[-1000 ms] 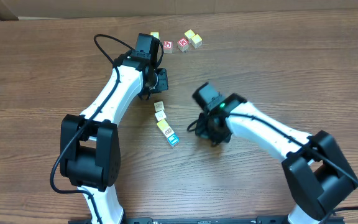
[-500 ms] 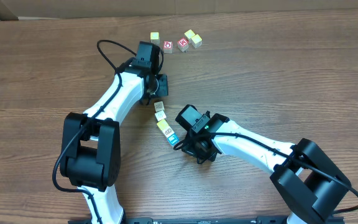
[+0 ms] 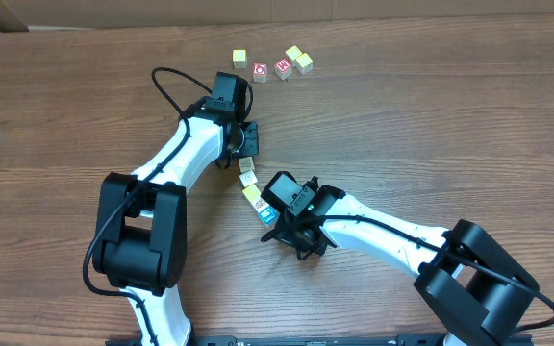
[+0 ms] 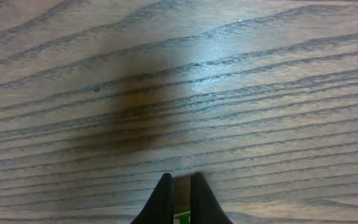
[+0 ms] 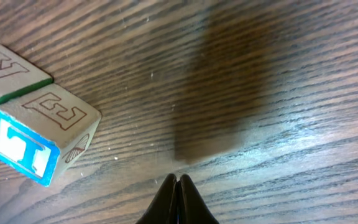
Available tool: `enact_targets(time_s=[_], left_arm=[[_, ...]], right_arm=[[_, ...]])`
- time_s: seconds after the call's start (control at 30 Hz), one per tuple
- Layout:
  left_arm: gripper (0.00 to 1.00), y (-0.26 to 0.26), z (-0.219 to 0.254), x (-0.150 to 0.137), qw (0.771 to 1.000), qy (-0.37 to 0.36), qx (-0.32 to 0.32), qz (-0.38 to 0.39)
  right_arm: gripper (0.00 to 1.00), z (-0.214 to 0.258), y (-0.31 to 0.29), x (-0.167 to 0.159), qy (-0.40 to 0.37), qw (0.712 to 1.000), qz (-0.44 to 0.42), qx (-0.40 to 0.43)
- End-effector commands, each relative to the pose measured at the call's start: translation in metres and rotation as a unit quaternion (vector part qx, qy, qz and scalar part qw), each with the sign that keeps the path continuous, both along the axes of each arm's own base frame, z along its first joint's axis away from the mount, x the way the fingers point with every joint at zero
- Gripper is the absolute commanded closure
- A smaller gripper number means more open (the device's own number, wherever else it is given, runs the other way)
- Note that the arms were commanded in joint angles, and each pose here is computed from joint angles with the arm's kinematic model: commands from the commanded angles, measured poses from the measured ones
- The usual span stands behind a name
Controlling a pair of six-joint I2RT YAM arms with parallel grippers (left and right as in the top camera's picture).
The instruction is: Flip 5 blocks
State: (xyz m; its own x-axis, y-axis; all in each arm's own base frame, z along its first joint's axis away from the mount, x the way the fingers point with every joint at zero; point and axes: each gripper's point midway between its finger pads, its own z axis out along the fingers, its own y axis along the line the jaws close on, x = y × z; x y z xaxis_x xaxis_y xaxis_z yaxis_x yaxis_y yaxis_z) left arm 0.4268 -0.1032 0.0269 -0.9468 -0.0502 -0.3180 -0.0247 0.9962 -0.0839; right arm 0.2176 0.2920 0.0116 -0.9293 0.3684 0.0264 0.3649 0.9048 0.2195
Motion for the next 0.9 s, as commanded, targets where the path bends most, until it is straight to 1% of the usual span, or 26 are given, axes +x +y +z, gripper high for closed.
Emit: enact_targets(time_s=[0.0,0.17,0.37,0.6,0.87], left_arm=[[0.96,0.006,0.001,0.0,1.0,-0.004,0.014,-0.005],[0.96,0.008,-0.002,-0.001,1.0,-0.004,0.017,-0.003],[0.96,0.008,-0.007,-0.002,1.0,-0.006,0.015,-0.004],[0.96,0.007,-0.008,-0.001,1.0,-0.009,0.015,-0.004],[0.96,0.007,-0.009,-0.004,1.0,-0.002,0.012,-0.005]], right_arm=[[0.96,-0.003,-0.002,0.0,-0.001,1.0,-0.02,-0.005],[0.96,-0.001,0.007,0.002,-0.014,1.0,-0.02,0.006],[0.96,-0.002,0.005,0.005,-0.041,0.998,-0.04,-0.013],[0.96,-0.001,0.019,0.012,-0.064,0.997,-0.036,0.007],[0.96,-0.014,0.022,0.011,-0.059,0.998,-0.033,0.002]])
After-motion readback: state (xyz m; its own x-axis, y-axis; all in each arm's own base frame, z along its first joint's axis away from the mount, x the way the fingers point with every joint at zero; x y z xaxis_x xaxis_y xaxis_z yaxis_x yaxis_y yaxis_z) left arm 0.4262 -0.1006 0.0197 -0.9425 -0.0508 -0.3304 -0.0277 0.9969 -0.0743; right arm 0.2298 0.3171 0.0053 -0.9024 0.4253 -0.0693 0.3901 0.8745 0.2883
